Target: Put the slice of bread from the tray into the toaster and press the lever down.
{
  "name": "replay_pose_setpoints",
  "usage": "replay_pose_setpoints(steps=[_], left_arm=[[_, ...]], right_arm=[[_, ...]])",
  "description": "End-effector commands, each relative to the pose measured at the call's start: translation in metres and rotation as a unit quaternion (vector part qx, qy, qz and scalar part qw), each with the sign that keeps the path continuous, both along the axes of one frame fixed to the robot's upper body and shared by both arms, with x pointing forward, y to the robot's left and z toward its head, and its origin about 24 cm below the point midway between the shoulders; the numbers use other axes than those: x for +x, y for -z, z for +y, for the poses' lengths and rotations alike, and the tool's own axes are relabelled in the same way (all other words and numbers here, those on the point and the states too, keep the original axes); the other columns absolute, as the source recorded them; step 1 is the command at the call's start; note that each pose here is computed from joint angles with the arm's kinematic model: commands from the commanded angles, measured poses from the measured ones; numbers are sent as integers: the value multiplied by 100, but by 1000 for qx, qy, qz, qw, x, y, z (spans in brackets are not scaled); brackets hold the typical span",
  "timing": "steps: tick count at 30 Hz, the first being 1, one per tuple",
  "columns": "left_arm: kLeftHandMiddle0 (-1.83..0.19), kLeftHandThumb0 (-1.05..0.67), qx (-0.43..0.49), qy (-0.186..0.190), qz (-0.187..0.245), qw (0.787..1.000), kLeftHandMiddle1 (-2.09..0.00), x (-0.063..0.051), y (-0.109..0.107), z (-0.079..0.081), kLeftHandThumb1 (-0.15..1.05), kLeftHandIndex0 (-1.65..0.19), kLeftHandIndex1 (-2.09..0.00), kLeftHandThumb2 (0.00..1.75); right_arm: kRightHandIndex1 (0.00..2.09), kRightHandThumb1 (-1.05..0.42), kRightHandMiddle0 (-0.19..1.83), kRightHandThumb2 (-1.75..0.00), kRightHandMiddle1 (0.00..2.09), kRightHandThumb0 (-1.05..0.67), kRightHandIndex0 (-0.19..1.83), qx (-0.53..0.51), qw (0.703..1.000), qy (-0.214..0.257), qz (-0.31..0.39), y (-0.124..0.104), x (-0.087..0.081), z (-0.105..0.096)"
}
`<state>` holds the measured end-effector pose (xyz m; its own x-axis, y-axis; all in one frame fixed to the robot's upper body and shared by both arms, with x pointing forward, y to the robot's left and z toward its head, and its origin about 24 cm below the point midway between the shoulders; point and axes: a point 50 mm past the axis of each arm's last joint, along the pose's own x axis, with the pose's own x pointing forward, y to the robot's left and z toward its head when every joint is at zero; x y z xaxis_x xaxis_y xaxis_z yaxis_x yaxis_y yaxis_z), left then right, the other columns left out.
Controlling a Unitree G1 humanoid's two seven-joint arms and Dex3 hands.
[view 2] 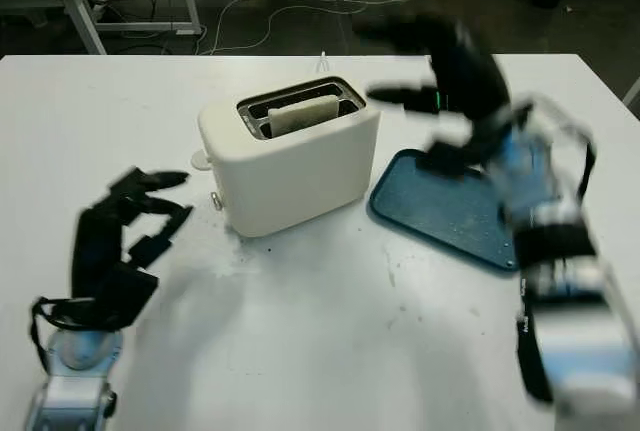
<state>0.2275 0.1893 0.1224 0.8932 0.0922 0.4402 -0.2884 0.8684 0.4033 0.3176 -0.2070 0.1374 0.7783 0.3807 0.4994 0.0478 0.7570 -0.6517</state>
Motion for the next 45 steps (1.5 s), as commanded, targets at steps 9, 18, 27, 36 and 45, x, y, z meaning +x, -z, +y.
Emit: replay_pose_setpoints(steps=[9,18,27,36,45], left_arm=[[-59,-36,100,-21,-98,990,-115,13,-50,26,92,-67,-67,7],[-86,-30,202,16,-140,969,-104,33,-91,35,83,-94,-51,0],[-114,-34,416,136,-29,899,-75,62,-111,39,76,-120,-16,1],[-130,-47,569,160,-17,806,-65,84,-119,24,81,-135,-7,0],[-132,-47,561,178,-29,808,-77,96,-105,19,74,-142,-4,0]], right_arm=[[47,-91,94,-3,3,-43,92,107,987,65,96,72,-45,-4],[46,-92,98,-2,3,-45,96,113,985,70,111,79,-46,1],[46,-91,99,0,1,-44,99,108,984,68,127,80,-42,5],[48,-91,99,0,1,-45,98,103,984,74,128,79,-40,3],[49,-90,100,0,0,-44,97,104,983,75,129,79,-39,1]])
